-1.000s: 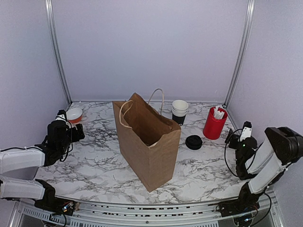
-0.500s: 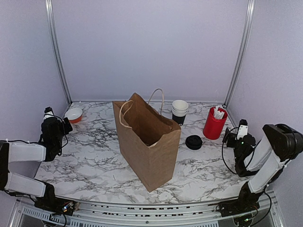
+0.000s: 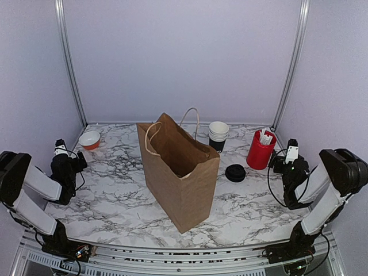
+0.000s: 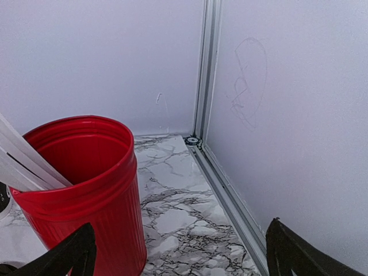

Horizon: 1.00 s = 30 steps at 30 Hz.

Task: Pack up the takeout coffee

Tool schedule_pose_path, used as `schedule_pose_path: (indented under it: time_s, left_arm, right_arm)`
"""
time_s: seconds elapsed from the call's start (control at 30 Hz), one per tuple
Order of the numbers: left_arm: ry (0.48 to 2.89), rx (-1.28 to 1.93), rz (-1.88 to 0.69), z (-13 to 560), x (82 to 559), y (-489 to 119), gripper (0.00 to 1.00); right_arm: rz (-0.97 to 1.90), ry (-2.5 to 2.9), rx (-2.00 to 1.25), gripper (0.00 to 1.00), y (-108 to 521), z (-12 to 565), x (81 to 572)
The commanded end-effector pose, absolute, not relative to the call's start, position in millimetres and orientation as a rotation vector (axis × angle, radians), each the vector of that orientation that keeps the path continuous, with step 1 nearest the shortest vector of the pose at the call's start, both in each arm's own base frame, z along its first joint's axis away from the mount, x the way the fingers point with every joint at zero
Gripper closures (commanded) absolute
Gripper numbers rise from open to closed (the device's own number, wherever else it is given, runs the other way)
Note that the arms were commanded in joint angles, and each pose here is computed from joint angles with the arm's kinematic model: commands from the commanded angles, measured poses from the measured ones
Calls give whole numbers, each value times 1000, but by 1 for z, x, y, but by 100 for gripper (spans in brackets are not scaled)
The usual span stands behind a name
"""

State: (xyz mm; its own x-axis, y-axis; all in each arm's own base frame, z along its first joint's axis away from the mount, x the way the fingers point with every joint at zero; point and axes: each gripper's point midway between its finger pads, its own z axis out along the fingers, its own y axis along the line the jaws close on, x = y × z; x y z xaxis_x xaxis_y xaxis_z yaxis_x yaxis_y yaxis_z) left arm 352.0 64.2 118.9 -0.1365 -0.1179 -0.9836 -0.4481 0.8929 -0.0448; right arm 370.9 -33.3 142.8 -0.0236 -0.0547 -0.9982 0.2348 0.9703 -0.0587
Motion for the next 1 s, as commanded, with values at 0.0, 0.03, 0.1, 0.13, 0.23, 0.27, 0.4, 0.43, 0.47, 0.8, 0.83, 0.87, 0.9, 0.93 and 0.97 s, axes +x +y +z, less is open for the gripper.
schedule_pose_path:
  time_s: [0.0,0.03,0.1,0.13,0.23,0.27,0.4,0.43,0.47,0.8,0.83,0.87,0.9,0.93,0.97]
  left_arm:
    - [1629,-307,205,132,361,46,1]
    - [1650,-312,200,130,364,46,1]
    - [1659,-288,194,130,369,44,1]
    - [1662,-298,197,129,368,45,1]
    - [1662,-299,198,129,368,45,1]
    - [1663,-299,198,129,368,45,1]
    - [1662,-299,197,129,368,45,1]
    - [1662,-298,197,129,368,45,1]
    - [1661,-299,197,129,368,45,1]
    - [1662,-299,198,129,368,45,1]
    - [1662,-299,198,129,368,45,1]
    - [1661,-299,197,129,368,45,1]
    - [1661,-300,198,129,368,45,1]
    - [1662,-299,198,129,368,45,1]
    - [1662,-299,198,129,368,45,1]
  right_arm:
    - [-237,1563,139,0,-32,149,373]
    - [-237,1563,138,0,-31,149,373]
    - [-236,1563,138,0,-31,149,373]
    - [-237,1563,138,0,-32,149,373]
    - [-237,1563,138,0,-31,149,373]
    - [-237,1561,139,0,-32,149,373]
    - [-237,1563,138,0,-31,149,373]
    - [-236,1560,138,0,-31,149,373]
    - [-237,1561,138,0,-31,149,373]
    - [-236,1562,139,0,-31,149,373]
    - [-237,1561,139,0,-32,149,373]
    - [-236,1561,139,0,-32,149,373]
    - [-236,1561,138,0,-31,149,373]
    - [-236,1563,138,0,-31,149,373]
    - [-237,1564,138,0,-31,148,374]
